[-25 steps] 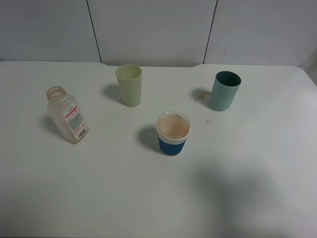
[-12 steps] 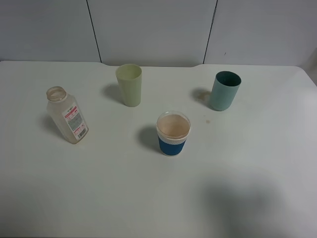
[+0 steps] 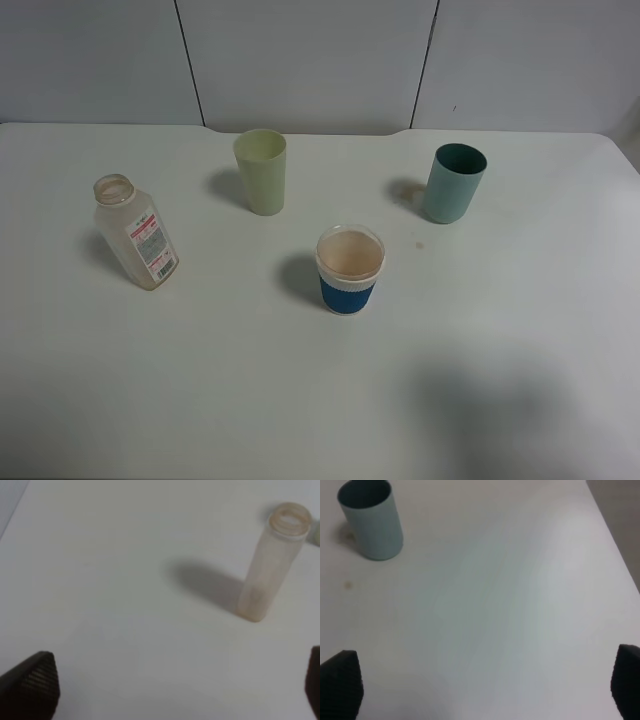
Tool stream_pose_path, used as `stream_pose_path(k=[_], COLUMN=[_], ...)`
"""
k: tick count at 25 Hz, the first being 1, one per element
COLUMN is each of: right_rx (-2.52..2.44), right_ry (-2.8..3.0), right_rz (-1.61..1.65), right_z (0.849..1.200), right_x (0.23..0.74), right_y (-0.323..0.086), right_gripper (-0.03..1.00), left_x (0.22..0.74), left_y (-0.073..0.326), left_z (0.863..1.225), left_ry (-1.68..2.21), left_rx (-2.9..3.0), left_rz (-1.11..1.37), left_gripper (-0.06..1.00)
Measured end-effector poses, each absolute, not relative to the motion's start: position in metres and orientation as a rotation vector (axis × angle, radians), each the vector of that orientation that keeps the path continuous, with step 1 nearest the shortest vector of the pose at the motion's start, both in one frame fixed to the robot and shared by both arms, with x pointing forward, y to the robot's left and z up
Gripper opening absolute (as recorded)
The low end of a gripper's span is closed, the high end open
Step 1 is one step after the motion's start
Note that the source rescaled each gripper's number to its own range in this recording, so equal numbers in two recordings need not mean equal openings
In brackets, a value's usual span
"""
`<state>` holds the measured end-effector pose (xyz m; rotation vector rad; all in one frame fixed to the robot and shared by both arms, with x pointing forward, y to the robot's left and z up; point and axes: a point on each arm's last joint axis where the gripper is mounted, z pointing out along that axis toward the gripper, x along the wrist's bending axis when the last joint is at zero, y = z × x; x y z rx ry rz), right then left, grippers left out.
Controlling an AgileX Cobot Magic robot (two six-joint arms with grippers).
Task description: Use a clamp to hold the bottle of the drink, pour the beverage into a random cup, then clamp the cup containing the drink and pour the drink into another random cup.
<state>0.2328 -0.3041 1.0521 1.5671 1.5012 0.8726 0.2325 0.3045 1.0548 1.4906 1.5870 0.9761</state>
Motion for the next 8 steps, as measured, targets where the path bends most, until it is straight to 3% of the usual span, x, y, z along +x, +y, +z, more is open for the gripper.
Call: stream_pose_path(k=[8], right_rx=[1.57], right_ry=[1.499], right_rz=[0.874], right_z=[1.0521], right_x=[0.2328], right_y=[-0.3041], right_gripper=[1.0], left_x=[0.2325], left_y=[0.3045], left_z=[1.0548], left_ry=[1.587], left_rx=[1.491], left_rz=[0.976], left_gripper=[1.0])
